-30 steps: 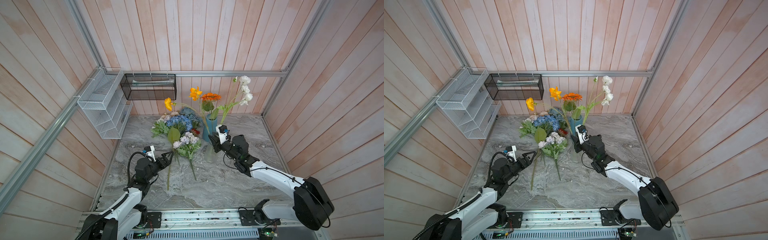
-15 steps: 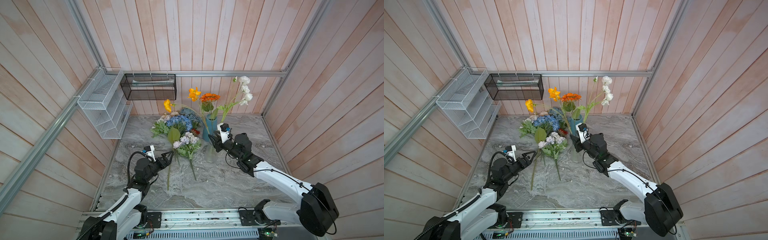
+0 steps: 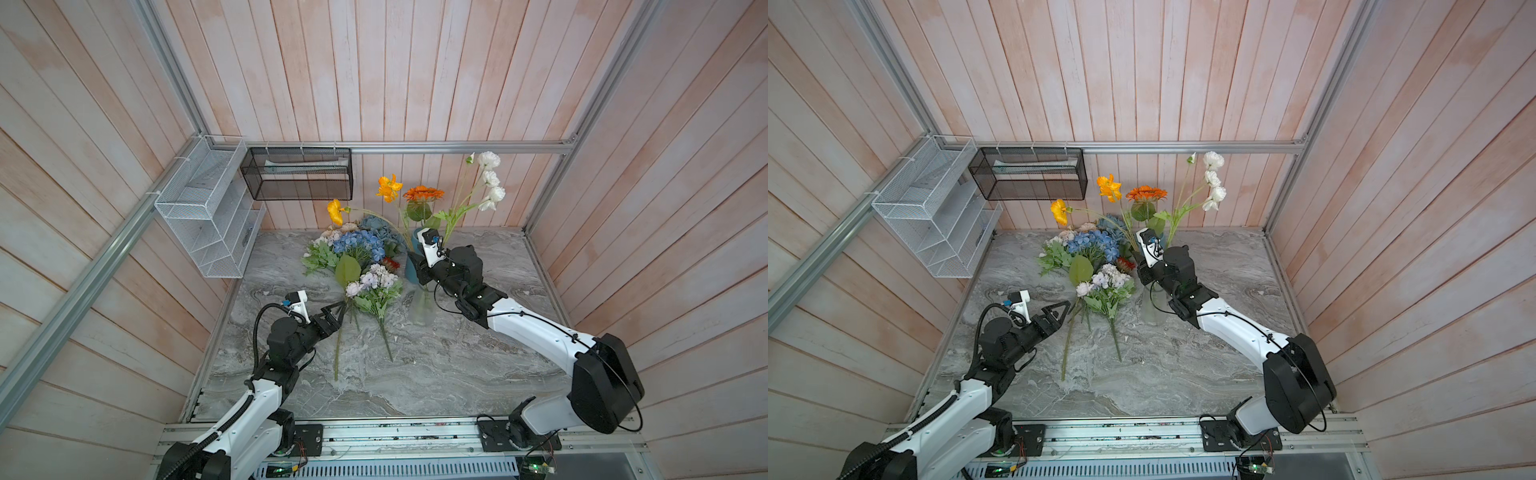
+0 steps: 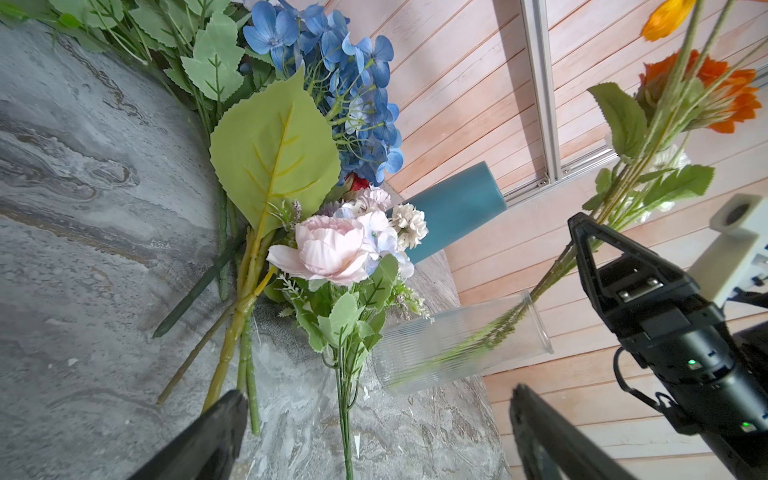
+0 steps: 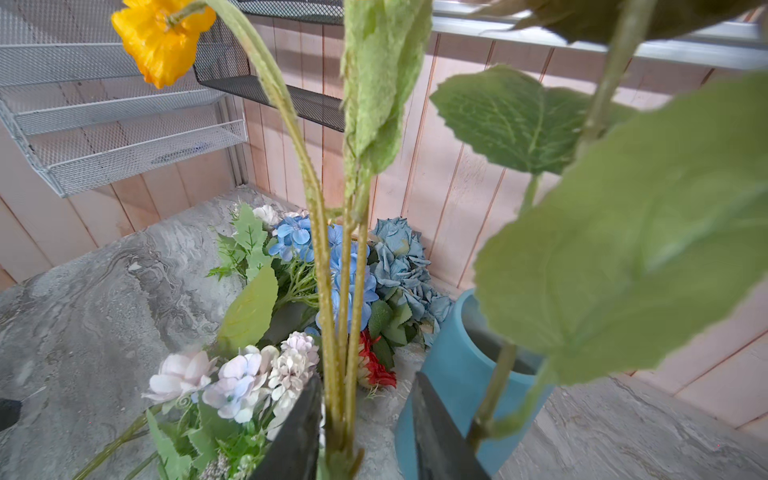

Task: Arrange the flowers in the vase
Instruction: 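Carry the yellow poppies over the clear glass vase and lower the stems in, then open the right gripper and draw it back toward the bouquet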

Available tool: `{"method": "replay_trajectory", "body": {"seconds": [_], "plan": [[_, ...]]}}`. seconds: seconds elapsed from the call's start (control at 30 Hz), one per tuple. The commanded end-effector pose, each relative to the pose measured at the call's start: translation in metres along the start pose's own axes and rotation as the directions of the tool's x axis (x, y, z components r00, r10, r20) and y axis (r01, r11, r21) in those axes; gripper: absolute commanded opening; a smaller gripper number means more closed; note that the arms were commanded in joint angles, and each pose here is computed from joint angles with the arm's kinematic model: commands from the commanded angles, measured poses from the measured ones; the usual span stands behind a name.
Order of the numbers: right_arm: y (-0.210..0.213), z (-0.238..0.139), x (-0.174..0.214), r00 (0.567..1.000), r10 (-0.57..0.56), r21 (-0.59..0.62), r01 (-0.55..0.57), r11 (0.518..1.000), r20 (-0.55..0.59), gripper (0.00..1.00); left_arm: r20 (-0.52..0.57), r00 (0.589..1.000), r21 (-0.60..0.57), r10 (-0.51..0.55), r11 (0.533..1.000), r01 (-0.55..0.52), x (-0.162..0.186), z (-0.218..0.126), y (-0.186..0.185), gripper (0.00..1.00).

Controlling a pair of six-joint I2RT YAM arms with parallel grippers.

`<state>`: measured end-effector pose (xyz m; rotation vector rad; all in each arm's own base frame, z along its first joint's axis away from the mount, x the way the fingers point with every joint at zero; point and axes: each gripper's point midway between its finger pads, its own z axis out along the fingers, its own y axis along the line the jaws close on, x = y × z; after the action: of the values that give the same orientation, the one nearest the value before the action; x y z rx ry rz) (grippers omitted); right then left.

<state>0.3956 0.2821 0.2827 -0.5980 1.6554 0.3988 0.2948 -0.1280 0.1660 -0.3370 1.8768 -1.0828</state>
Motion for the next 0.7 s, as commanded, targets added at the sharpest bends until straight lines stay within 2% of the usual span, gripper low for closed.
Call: {"method": "replay_trajectory", "body": {"seconds": [0.0, 0.13, 0.23, 0.37, 0.53, 0.67], "plan": [[-0.004, 0.009, -0.005, 1.0, -0.021, 0.027, 0.021, 0.999, -0.005, 0.3, 0.003, 1.0, -0.001, 0.015, 1.0, -0.015, 0.001, 0.0, 0.0, 1.0], [-0.002, 0.008, -0.007, 1.0, -0.013, 0.016, 0.013, 1.0, 0.01, 0.08, 0.008, 1.0, -0.005, 0.016, 1.0, -0.016, 0.0, -0.001, 0.001, 1.0], [0.003, -0.002, -0.009, 0.999, -0.01, 0.002, 0.01, 1.0, 0.035, 0.0, 0.007, 1.0, -0.013, 0.016, 1.0, -0.016, 0.001, -0.001, 0.003, 1.0], [0.01, -0.022, -0.004, 0.998, 0.006, -0.017, -0.005, 1.0, 0.069, 0.0, 0.004, 1.0, -0.02, 0.017, 1.0, -0.017, 0.002, 0.001, 0.005, 1.0], [0.009, -0.047, 0.012, 0.989, 0.094, -0.014, -0.093, 0.996, 0.115, 0.0, -0.006, 1.0, -0.014, 0.01, 1.0, -0.01, 0.002, 0.006, 0.006, 1.0], [0.007, -0.051, 0.034, 0.986, 0.142, 0.0, -0.142, 0.99, 0.09, 0.0, -0.018, 1.0, 0.002, 0.005, 1.0, -0.005, 0.002, 0.011, 0.003, 1.0]]}}
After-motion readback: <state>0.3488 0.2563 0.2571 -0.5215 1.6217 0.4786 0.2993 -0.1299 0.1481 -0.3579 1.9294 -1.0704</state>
